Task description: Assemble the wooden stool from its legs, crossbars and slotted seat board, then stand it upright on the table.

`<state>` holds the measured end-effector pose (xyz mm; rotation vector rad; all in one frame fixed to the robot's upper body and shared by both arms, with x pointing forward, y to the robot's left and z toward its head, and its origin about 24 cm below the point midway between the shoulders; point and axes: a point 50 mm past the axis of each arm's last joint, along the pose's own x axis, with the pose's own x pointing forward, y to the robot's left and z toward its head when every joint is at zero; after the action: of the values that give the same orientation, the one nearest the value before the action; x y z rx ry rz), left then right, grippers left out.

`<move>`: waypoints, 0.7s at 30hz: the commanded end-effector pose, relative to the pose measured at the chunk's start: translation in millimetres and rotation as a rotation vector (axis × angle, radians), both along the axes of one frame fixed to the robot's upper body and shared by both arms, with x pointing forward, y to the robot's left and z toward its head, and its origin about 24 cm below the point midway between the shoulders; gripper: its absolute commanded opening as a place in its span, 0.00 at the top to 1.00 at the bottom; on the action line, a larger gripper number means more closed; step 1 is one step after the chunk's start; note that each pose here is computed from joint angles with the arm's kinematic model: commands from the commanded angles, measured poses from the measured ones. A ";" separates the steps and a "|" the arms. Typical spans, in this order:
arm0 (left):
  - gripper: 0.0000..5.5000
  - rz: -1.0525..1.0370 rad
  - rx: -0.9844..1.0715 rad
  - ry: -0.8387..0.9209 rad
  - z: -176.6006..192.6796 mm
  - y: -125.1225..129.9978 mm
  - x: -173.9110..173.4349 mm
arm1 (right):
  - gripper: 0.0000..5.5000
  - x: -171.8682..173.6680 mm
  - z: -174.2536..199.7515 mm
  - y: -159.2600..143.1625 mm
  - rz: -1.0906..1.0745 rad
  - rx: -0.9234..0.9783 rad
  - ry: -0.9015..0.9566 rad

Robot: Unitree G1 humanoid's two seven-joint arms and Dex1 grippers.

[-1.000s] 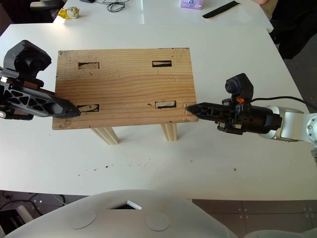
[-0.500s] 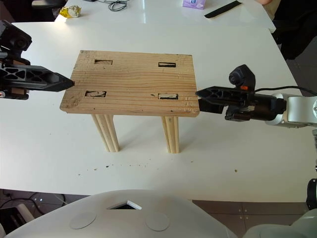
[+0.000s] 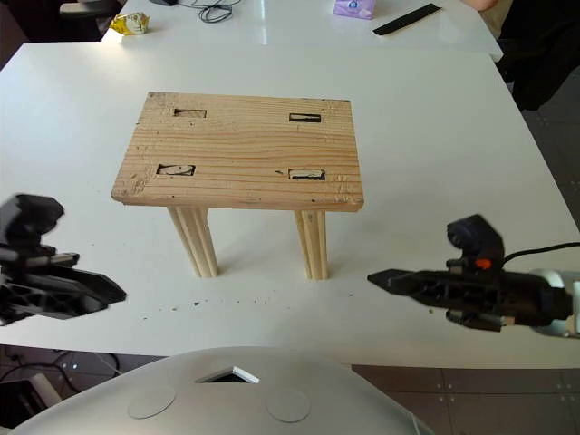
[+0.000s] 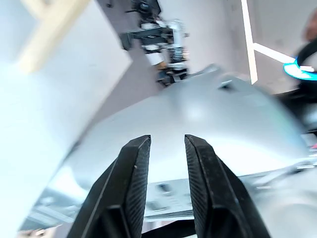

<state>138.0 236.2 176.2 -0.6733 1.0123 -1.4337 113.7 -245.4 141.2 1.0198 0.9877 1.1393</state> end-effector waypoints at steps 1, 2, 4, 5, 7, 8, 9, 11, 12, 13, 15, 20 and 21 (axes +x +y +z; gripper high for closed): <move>0.77 -0.037 0.279 -0.393 -67.0 -3.2 6.2 | 0.15 -3.3 -46.8 44.9 -0.061 -0.178 -0.147; 0.77 -0.008 0.297 -0.432 -74.7 -5.3 12.0 | 0.15 0.3 -53.0 50.7 -0.073 -0.196 -0.166; 0.77 0.012 0.315 -0.512 -87.4 -11.9 20.0 | 0.15 6.0 -62.2 61.4 -0.088 -0.205 -0.191; 0.77 0.020 0.309 -0.531 -92.5 -16.1 22.8 | 0.15 9.2 -65.9 66.8 -0.095 -0.208 -0.204; 0.77 0.045 0.296 -0.580 -100.5 -24.6 27.7 | 0.15 20.1 -70.2 74.5 -0.111 -0.203 -0.240; 0.77 0.059 0.288 -0.595 -103.3 -28.3 31.1 | 0.15 26.5 -72.5 76.1 -0.129 -0.210 -0.256; 0.77 0.076 0.288 -0.621 -106.2 -32.0 36.5 | 0.15 33.2 -74.4 76.3 -0.146 -0.224 -0.281; 0.77 0.117 0.294 -0.666 -111.7 -38.3 49.1 | 0.15 50.5 -78.8 73.6 -0.196 -0.270 -0.331; 0.77 0.150 0.304 -0.693 -114.0 -40.5 57.0 | 0.15 61.2 -79.9 72.0 -0.222 -0.288 -0.357; 0.77 0.176 0.306 -0.706 -115.5 -42.1 64.6 | 0.15 72.3 -79.8 71.0 -0.252 -0.297 -0.382; 0.77 0.226 0.335 -0.754 -119.3 -43.0 83.2 | 0.15 89.9 -78.1 70.5 -0.298 -0.305 -0.428; 0.77 0.319 0.344 -0.826 -119.4 -47.1 121.9 | 0.15 123.2 -76.5 68.8 -0.387 -0.358 -0.539; 0.77 0.334 0.339 -0.836 -118.6 -47.8 126.0 | 0.15 125.0 -76.5 66.8 -0.405 -0.372 -0.562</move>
<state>250.8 190.3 54.7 0.0143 0.4645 -1.0779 229.5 -175.2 63.7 0.5670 0.5298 0.8330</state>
